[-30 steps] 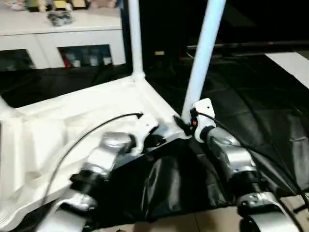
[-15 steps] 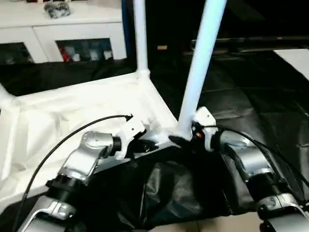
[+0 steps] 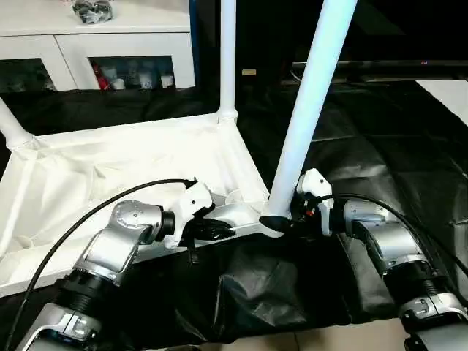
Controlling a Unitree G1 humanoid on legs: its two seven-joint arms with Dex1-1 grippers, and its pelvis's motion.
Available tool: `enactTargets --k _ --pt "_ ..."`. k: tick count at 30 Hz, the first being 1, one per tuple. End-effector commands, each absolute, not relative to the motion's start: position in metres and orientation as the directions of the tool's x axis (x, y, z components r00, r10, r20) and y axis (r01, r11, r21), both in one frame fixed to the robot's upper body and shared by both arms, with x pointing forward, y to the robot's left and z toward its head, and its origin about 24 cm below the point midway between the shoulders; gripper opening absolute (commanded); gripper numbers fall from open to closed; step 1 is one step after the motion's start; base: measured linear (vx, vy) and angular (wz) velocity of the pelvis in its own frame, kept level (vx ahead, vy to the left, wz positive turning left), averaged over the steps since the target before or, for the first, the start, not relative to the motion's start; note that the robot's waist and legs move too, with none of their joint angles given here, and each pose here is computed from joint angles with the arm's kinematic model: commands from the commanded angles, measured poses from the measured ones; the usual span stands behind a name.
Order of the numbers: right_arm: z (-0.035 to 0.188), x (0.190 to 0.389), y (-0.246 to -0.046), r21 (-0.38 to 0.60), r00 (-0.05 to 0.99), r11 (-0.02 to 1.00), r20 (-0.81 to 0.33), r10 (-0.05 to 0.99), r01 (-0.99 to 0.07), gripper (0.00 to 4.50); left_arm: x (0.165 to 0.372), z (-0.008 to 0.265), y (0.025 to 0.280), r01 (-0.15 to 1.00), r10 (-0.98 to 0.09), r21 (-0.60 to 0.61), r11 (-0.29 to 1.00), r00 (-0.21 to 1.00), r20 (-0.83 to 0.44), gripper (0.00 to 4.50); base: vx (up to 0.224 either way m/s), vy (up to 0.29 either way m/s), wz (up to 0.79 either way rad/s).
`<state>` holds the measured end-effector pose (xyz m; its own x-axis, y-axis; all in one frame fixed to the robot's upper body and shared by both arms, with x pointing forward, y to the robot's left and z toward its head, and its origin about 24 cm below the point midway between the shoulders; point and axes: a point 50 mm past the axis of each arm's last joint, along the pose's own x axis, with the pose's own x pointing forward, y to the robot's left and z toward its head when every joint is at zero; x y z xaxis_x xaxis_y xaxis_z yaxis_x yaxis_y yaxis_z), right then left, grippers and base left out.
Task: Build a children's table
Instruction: Rotate leg to tighten
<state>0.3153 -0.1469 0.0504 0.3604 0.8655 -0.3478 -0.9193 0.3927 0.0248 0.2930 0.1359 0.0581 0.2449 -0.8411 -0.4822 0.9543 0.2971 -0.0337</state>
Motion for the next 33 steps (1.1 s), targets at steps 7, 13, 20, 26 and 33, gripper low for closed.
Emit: enactTargets --k 7,13,20,26,33 --pt "0.032 0.318 -0.129 -0.011 0.531 0.563 -0.347 0.773 -0.826 2.72 0.304 0.066 0.117 0.925 -0.836 0.028 0.380 0.356 -0.419 0.00 0.000 0.000 0.00" --pt "0.018 0.328 -0.103 0.034 0.732 0.784 -0.334 0.594 -0.620 2.72 0.320 0.066 0.092 0.852 -0.779 0.057 0.520 0.500 -0.379 0.00 0.000 0.000 0.00" --pt "0.024 0.341 -0.059 0.037 0.851 0.892 -0.283 0.441 -0.450 2.72 0.335 0.072 0.062 0.752 -0.699 0.076 0.655 0.641 -0.318 0.00 0.000 0.000 0.00" --pt "0.030 0.340 -0.061 0.080 0.803 0.833 -0.229 0.550 -0.548 3.51 0.330 0.070 0.066 0.782 -0.727 0.072 0.619 0.605 -0.325 0.00 0.000 0.000 0.00" --pt "0.039 0.340 -0.098 -0.026 0.717 0.733 -0.237 0.656 -0.680 3.98 0.318 0.066 0.088 0.847 -0.789 0.050 0.530 0.514 -0.336 0.00 0.000 0.000 0.00"
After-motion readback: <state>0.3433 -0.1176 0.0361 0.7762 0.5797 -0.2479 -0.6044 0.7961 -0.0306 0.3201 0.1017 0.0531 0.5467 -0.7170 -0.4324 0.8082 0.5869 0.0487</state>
